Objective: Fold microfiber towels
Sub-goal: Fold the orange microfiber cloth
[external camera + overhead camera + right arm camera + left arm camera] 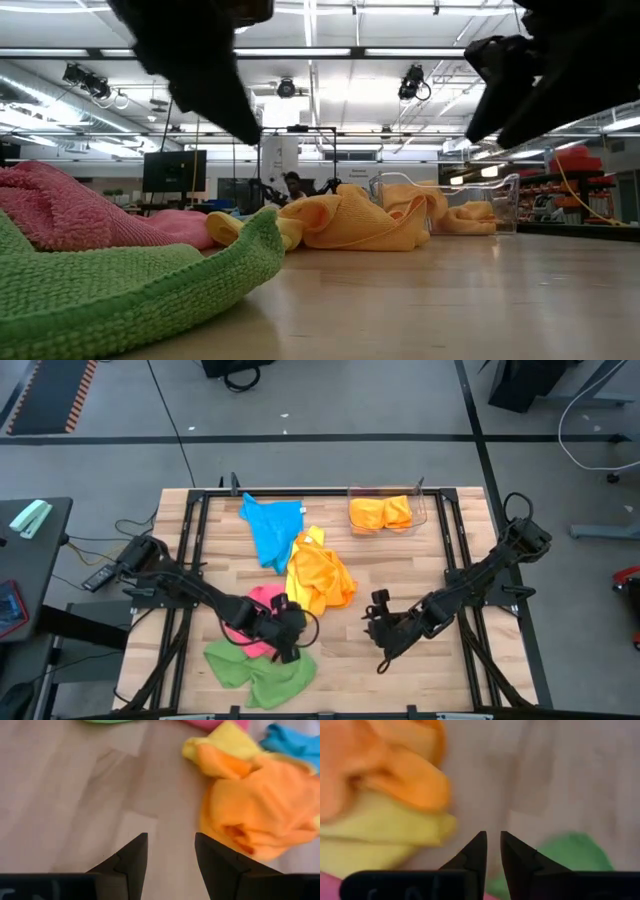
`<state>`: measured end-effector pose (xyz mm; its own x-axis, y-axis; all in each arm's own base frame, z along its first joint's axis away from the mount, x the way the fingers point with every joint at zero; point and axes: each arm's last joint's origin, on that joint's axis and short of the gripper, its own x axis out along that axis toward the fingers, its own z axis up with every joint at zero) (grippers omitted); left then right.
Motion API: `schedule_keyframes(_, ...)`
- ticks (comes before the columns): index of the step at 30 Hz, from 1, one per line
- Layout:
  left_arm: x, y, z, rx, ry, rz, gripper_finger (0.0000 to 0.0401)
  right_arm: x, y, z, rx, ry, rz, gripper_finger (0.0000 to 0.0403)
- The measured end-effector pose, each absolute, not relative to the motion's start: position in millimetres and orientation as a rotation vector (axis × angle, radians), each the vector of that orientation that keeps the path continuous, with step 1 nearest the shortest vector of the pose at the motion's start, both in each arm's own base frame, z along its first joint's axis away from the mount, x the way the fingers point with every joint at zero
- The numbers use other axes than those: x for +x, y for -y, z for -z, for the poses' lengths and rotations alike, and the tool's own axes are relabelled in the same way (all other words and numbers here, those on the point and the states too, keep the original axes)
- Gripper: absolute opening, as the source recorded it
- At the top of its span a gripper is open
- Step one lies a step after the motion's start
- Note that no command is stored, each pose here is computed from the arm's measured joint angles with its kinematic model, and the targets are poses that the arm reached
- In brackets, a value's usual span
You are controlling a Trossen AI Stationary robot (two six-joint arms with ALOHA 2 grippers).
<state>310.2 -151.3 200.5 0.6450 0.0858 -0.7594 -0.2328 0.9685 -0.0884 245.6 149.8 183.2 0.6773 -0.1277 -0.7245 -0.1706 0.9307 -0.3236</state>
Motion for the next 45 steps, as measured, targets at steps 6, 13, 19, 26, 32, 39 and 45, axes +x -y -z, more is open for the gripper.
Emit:
schedule_keyframes(6,317,141,-200,-0.112,-0.800,-0.261,0.0075,255,-134,-185,-0.477,-0.809,0.056,0.0172)
schedule_keyframes(13,336,144,-174,0.074,-0.749,-0.267,0.0097,269,-102,-184,-0.425,-0.849,0.152,0.0172)
schedule_keyframes(19,341,146,-153,0.259,-0.767,-0.299,0.0148,268,-98,-181,-0.352,-0.894,0.158,0.0172)
schedule_keyframes(26,342,145,-138,0.369,-0.808,-0.304,0.0198,263,-105,-180,-0.354,-0.909,0.143,0.0172)
schedule_keyframes(32,341,145,-135,0.388,-0.822,-0.317,0.0185,263,-105,-180,-0.342,-0.904,0.148,0.0172)
schedule_keyframes(39,341,144,-135,0.383,-0.819,-0.332,0.0084,268,-109,-185,-0.307,-0.834,0.133,0.0172)
schedule_keyframes(45,345,147,-146,0.390,-0.865,-0.324,0.0022,272,-104,-179,-0.371,-0.812,0.114,0.0172)
